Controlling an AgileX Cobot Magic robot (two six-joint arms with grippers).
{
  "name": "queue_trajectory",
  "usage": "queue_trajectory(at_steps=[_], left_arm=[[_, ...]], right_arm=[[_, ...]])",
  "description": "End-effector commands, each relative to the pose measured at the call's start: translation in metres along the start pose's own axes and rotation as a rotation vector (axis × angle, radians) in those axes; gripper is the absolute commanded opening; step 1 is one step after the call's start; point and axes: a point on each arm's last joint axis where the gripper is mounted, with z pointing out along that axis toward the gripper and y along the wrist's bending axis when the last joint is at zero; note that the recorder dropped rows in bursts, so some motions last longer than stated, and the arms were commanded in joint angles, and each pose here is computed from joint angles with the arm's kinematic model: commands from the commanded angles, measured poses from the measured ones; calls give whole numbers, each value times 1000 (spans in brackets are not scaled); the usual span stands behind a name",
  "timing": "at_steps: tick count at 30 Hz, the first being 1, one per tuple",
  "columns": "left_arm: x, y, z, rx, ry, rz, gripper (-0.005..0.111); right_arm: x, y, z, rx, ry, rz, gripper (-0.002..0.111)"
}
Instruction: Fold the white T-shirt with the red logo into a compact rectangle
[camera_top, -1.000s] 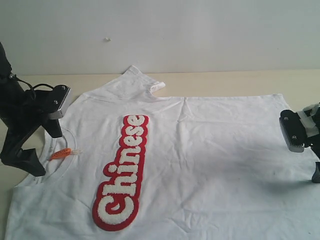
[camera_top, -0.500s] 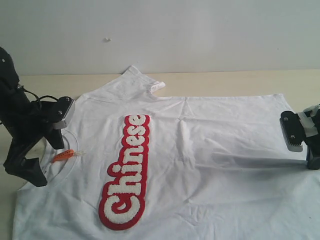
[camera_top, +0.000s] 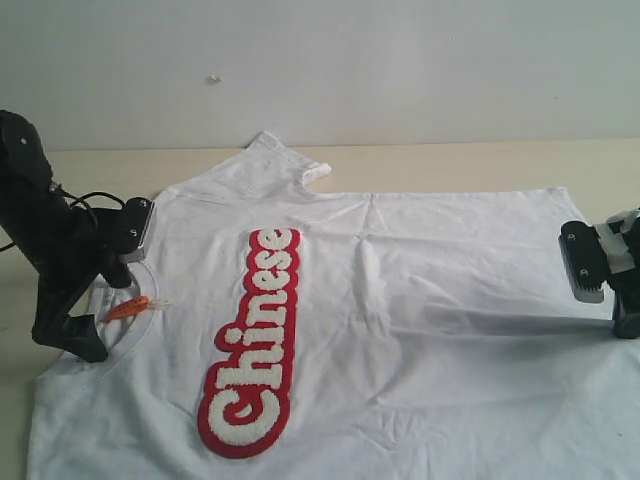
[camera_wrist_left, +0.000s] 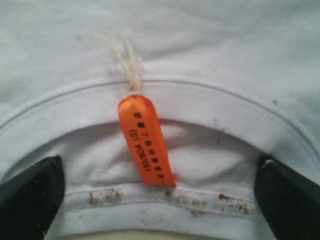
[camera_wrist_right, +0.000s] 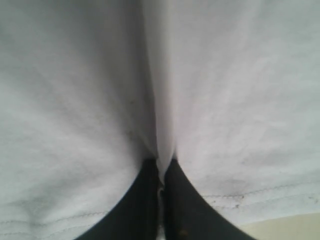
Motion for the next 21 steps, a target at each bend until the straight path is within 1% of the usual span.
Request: queue_trajectory(at_steps=[1, 4, 8, 9, 11, 12, 13, 15, 16, 20, 21], left_arm=[[-10, -1, 3, -10, 43, 55, 105], [-16, 0, 10, -19, 43, 69, 105], [-22, -3, 26, 16, 62, 69, 104], [-23, -4, 29, 22, 78, 67, 103], [-22, -4, 36, 33, 122, 47, 94], [-21, -4, 38, 38, 131, 42, 88], [-20, -4, 40, 43, 134, 41, 77], [-20, -4, 42, 41, 133, 40, 58], [-20, -3, 42, 34, 130, 39, 43], [-20, -2, 42, 19, 128, 40, 0], [-20, -2, 42, 27, 129, 37, 0]], right_arm=[[-1, -1, 22, 1, -2, 26, 0], [-1, -1, 22, 1, -2, 44, 0], [-1, -1, 22, 0, -3, 45, 0], [-2, -1, 22, 0, -5, 47, 0], [-2, -1, 22, 0, -5, 47, 0], [-2, -1, 22, 0, -5, 47, 0], [-2, -1, 22, 0, -5, 47, 0], [-2, -1, 22, 0, -5, 47, 0], [-2, -1, 22, 0, -5, 47, 0], [-3, 0, 22, -3, -25, 75, 0], [-4, 0, 22, -5, -34, 87, 0]])
